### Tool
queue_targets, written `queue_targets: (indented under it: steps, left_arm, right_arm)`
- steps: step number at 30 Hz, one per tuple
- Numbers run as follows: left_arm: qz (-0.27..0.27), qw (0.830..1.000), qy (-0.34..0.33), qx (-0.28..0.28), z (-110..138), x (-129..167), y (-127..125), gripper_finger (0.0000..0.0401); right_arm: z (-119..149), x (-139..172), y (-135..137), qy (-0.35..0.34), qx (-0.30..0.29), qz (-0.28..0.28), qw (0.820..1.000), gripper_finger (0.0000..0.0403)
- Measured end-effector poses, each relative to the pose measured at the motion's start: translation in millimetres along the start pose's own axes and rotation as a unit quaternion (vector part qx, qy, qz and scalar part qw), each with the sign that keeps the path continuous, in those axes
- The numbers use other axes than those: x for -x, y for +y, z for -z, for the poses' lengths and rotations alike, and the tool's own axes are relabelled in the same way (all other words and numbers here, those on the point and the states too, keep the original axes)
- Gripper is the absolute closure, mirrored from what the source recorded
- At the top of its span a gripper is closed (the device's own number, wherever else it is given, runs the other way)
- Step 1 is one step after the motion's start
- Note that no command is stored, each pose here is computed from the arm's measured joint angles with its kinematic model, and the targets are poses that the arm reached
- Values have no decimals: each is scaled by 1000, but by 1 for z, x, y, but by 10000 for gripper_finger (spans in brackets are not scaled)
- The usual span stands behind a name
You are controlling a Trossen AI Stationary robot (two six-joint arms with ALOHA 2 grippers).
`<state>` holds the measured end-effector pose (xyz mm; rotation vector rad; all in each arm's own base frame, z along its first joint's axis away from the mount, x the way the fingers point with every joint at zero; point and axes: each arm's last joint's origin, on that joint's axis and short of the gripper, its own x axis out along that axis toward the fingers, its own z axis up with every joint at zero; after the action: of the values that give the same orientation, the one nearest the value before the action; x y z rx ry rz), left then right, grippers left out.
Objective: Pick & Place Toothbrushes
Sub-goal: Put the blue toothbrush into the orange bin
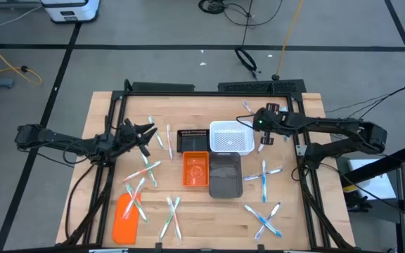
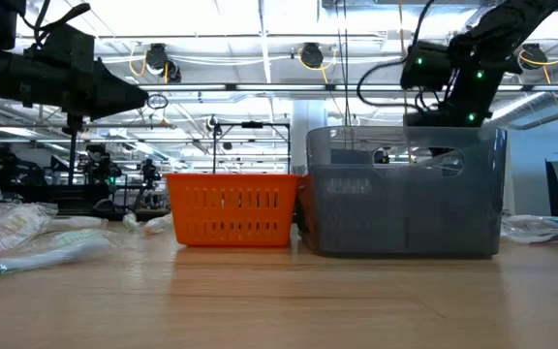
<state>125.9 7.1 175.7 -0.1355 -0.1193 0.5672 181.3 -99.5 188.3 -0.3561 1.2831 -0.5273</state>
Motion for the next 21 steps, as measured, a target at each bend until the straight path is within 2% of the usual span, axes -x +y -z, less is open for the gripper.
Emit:
queue_targets:
  steps: [8, 13, 21]
  left_arm:
    - [10, 999, -17, 47, -4, 0, -1, 283]
    - [51, 997, -28, 50, -7, 0, -3, 283]
    - [71, 996, -32, 52, -14, -4, -8, 283]
  right_arm:
    - [-16, 41, -19, -81, -33, 56, 995, 403]
    - [-30, 66, -29, -149, -51, 79, 984, 403]
    - [-49, 94, -35, -234, -69, 89, 966, 403]
